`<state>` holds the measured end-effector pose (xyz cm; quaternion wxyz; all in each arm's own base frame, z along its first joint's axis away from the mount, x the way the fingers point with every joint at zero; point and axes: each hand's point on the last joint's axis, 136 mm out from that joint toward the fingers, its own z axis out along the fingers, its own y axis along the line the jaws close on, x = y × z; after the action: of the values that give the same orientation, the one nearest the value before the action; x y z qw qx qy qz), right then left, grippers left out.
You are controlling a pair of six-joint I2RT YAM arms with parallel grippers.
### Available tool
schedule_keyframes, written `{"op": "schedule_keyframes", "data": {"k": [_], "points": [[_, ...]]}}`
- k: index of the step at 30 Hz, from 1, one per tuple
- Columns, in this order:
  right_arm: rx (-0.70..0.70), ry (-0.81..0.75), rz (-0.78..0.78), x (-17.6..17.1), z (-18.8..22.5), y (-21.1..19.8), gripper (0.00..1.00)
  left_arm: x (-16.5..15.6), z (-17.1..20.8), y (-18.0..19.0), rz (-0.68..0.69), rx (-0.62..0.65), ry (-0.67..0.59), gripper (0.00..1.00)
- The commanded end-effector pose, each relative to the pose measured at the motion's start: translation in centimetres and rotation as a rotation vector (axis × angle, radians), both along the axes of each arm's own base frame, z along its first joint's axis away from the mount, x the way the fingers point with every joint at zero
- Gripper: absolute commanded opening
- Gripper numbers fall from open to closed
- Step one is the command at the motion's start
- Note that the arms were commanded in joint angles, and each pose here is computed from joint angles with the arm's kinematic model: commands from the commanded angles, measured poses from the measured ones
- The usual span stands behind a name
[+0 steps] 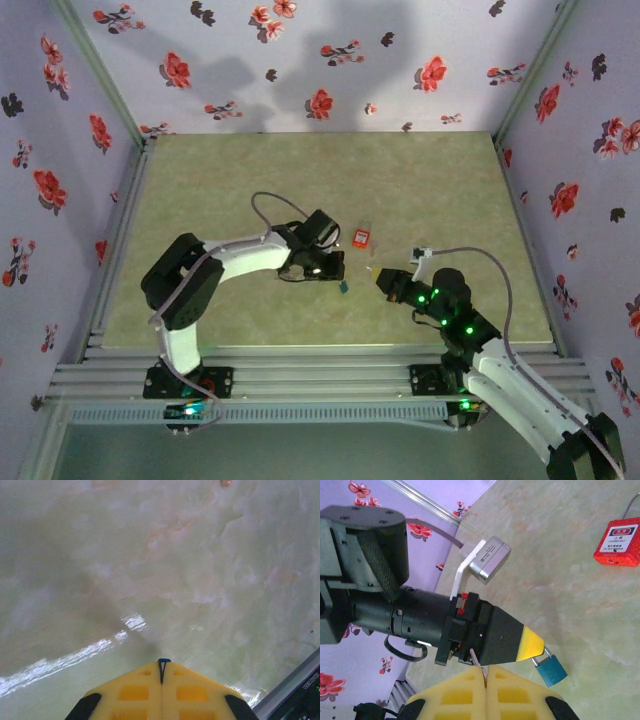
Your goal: Lock with the key
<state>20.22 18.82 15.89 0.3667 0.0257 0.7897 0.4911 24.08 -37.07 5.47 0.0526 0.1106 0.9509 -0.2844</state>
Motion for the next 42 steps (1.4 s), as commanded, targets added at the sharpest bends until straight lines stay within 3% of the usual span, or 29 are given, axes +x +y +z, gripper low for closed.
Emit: {"op": "schedule_keyframes", "data": {"k": [1, 20, 42], "points": [[-0.001, -0.021, -0.003, 0.0, 0.2, -0.2, 0.0, -0.1, -0.3, 0.0, -0.066, 0.042, 0.036, 0.0], [0.01, -0.024, 0.01, -0.1, 0.4, 0.0, 0.0, 1.9, -2.0, -0.3, -0.174, 0.158, 0.101, 0.0], [0.012, -0.02, 0.022, -0.1, 0.3, 0.2, 0.0, 3.4, -2.1, -0.1, -0.195, 0.189, 0.108, 0.16]]}}
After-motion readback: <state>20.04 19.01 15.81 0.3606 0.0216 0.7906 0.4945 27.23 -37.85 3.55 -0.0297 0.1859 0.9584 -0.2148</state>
